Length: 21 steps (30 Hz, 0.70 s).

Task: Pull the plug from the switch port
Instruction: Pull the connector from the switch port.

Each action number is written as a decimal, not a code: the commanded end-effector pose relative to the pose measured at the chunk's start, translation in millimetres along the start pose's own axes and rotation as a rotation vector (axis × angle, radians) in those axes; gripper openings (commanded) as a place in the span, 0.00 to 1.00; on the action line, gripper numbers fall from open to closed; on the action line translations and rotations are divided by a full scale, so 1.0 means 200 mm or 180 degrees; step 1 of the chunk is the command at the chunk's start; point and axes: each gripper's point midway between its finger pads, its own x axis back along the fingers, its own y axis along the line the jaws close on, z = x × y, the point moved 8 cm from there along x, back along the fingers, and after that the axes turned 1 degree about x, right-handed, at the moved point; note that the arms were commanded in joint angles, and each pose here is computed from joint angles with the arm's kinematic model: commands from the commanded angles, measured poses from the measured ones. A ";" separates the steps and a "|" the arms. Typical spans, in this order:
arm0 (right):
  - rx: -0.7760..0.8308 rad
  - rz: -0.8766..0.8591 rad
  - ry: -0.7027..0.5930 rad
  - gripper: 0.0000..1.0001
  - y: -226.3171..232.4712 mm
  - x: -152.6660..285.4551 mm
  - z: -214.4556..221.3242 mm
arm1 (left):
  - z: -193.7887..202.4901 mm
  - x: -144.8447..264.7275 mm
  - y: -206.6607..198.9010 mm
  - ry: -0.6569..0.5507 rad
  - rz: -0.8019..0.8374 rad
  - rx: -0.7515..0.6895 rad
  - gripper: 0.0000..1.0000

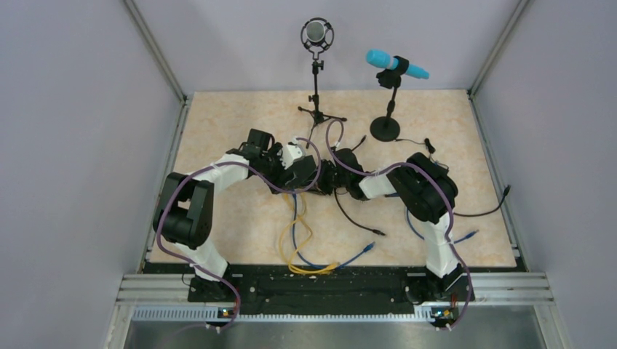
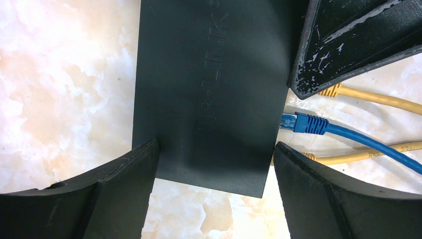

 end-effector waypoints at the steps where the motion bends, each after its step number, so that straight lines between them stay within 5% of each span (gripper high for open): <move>1: 0.0055 0.0161 -0.0095 0.15 -0.07 -0.02 -0.01 | 0.08 -0.01 -0.08 0.0250 0.0269 0.0155 0.88; 3: 0.0106 0.0158 -0.0092 0.28 -0.06 -0.01 0.00 | 0.08 -0.01 -0.08 0.0256 0.0262 0.0152 0.88; 10: 0.0121 0.0121 -0.0038 0.28 -0.06 -0.02 0.00 | 0.08 -0.02 -0.08 0.0263 0.0277 0.0161 0.88; 14: 0.0152 0.0127 -0.0048 0.41 -0.06 -0.02 0.00 | 0.08 -0.02 -0.08 0.0261 0.0297 0.0167 0.88; 21: 0.0223 0.0144 -0.0023 0.35 -0.07 0.00 0.01 | 0.09 -0.03 -0.08 0.0268 0.0282 0.0167 0.88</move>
